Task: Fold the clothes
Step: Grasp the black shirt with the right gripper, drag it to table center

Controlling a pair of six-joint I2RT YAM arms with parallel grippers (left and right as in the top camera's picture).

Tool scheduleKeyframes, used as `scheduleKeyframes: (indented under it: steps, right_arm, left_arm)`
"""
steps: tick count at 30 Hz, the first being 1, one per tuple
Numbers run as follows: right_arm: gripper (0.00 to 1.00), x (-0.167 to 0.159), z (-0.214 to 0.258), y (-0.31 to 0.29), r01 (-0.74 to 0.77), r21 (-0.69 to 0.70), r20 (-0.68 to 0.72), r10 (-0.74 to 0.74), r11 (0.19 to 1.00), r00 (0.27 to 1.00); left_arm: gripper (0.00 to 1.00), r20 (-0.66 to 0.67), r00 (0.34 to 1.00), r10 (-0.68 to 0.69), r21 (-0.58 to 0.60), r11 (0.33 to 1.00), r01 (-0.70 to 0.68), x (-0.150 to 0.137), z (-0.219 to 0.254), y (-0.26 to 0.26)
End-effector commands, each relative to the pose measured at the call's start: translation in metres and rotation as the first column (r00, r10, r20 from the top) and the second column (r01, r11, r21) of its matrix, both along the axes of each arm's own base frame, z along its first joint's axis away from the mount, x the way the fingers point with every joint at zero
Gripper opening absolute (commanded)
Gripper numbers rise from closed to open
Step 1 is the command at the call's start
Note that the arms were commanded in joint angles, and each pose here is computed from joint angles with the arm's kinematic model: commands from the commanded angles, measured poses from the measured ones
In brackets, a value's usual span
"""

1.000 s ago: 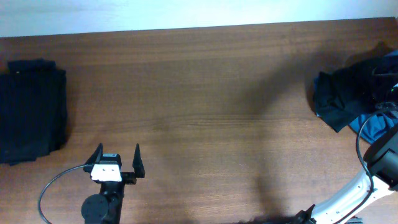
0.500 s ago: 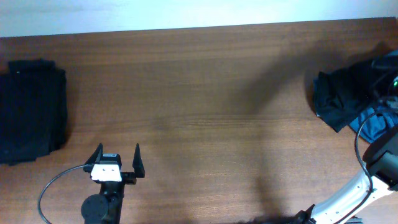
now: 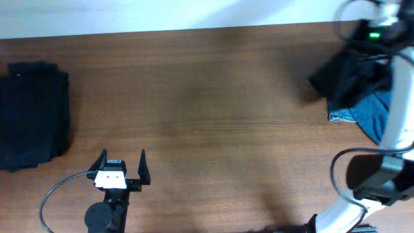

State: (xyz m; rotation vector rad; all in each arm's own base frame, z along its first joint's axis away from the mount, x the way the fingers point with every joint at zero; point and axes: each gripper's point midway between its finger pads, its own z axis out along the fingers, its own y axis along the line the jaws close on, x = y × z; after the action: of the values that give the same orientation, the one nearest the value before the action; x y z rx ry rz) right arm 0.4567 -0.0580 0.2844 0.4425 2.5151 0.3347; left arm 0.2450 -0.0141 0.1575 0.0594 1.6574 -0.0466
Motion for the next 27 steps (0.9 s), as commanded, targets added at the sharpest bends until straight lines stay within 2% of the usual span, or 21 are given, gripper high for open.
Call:
scheduleKeyframes:
  steps: [1,8,14,17,18,19,20,21,22,23,27]
  right_arm:
    - [0.04,-0.004,0.003,0.069,-0.161,0.004,-0.011,0.161,0.987,0.987]
    - [0.04,-0.036,0.001,0.214,-0.471,0.006,-0.03,0.471,0.882,0.881]
    - [0.04,-0.061,-0.005,0.278,-0.585,-0.091,-0.049,0.583,0.806,0.811]
    - [0.05,-0.07,-0.01,0.301,-0.628,-0.095,-0.053,0.626,0.772,0.778]
    - [0.14,-0.072,-0.012,0.306,-0.636,-0.103,-0.058,0.634,0.765,0.771]
    - [0.42,-0.073,-0.014,0.31,-0.642,-0.109,-0.063,0.639,0.759,0.766]
    - [0.64,-0.074,-0.015,0.313,-0.646,-0.114,-0.065,0.643,0.755,0.763]
    - [0.81,-0.074,-0.017,0.315,-0.648,-0.118,-0.066,0.645,0.752,0.761]
    - [0.92,-0.074,-0.017,0.316,-0.649,-0.118,-0.063,0.647,0.751,0.76]
    - [0.98,-0.073,-0.016,0.317,-0.649,-0.119,-0.058,0.648,0.751,0.76]
    - [0.99,-0.064,-0.008,0.311,-0.65,-0.15,-0.022,0.655,0.745,0.755]
  left_arm:
    - [0.99,-0.005,1.0,-0.003,0.004,1.0,0.003,0.0,-0.002,0.0]
    - [0.99,-0.005,1.0,-0.003,0.004,1.0,0.003,0.0,-0.002,0.0]
    - [0.99,-0.005,1.0,-0.003,0.004,1.0,0.003,0.0,-0.002,0.0]
    - [0.99,-0.005,1.0,-0.003,0.004,1.0,0.003,0.0,-0.002,0.0]
    - [0.99,-0.005,1.0,-0.003,0.004,1.0,0.003,0.0,-0.002,0.0]
    - [0.99,-0.005,1.0,-0.003,0.004,1.0,0.003,0.0,-0.002,0.0]
    - [0.99,-0.005,1.0,-0.003,0.004,1.0,0.003,0.0,-0.002,0.0]
    - [1.0,-0.005,1.0,-0.003,0.004,1.0,0.003,0.0,-0.002,0.0]
    - [0.99,-0.005,1.0,-0.003,0.004,1.0,0.003,0.0,-0.002,0.0]
    - [0.99,-0.005,1.0,-0.003,0.004,1.0,0.003,0.0,-0.002,0.0]
    - [0.99,-0.005,1.0,-0.003,0.004,1.0,0.003,0.0,-0.002,0.0]
